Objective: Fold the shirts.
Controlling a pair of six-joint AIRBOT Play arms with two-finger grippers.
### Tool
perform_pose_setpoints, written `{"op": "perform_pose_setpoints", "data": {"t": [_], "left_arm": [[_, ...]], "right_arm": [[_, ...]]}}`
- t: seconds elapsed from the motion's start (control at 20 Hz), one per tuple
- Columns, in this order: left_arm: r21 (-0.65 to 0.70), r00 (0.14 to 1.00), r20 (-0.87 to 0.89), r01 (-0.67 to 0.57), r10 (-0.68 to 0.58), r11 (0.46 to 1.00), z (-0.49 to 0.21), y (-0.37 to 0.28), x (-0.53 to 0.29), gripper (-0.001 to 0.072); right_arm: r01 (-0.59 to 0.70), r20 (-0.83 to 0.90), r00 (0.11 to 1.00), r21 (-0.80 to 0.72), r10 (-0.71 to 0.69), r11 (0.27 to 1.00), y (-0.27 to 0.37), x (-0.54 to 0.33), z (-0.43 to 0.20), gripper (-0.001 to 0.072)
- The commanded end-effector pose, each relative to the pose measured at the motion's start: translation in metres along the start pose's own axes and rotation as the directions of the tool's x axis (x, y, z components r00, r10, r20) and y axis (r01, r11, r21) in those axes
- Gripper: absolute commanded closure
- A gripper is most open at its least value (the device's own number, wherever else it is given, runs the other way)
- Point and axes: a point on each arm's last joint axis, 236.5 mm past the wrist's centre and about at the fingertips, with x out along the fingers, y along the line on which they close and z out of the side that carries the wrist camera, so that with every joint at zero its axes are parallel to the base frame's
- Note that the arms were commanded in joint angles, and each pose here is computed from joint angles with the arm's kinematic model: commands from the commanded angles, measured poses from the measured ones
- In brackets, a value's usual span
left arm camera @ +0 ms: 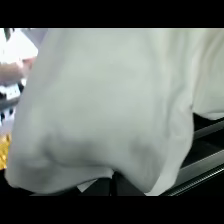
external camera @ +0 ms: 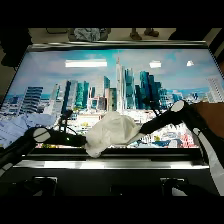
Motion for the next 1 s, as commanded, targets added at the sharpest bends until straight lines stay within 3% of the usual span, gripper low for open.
{"op": "perform_pose_setpoints", "data": {"t": [0.0,0.1,0.25,0.4,0.45,0.6,0.95], "left_arm": [[0.134,0.948,0.307,-0.131,0.085,0.982,0.076,-0.011,-0.1,0.0682],[0.097,0.816,0.566,-0.21,0.119,0.973,0.128,-0.019,-0.208,0.0682],[0.01,0.517,0.846,-0.256,0.128,0.967,0.156,-0.04,-0.379,0.0682],[-0.047,0.246,0.962,-0.285,0.121,0.957,0.136,-0.068,-0.5,0.0681],[-0.046,0.192,0.976,-0.294,0.107,0.955,0.127,-0.079,-0.522,0.0681],[-0.033,0.144,0.986,-0.302,0.08,0.953,0.111,-0.094,-0.541,0.0681],[-0.079,0.293,0.94,-0.318,0.177,0.945,0.109,-0.065,-0.499,0.068]], "right_arm": [[0.174,0.179,0.972,-0.132,-0.15,0.976,-0.001,-0.069,0.053,0.0671],[0.404,0.384,0.866,-0.165,-0.319,0.9,0.002,-0.165,0.098,0.0671],[0.752,0.657,0.521,-0.051,-0.544,0.657,0.04,-0.344,0.121,0.067],[0.917,0.742,0.153,0.14,-0.652,0.375,0.103,-0.473,0.082,0.067],[0.926,0.75,0.089,0.18,-0.655,0.331,0.121,-0.492,0.068,0.067],[0.937,0.743,0.022,0.218,-0.669,0.273,0.151,-0.507,0.033,0.067],[0.944,0.504,0.097,0.228,-0.858,0.24,0.117,-0.488,-0.036,0.0669]]}}
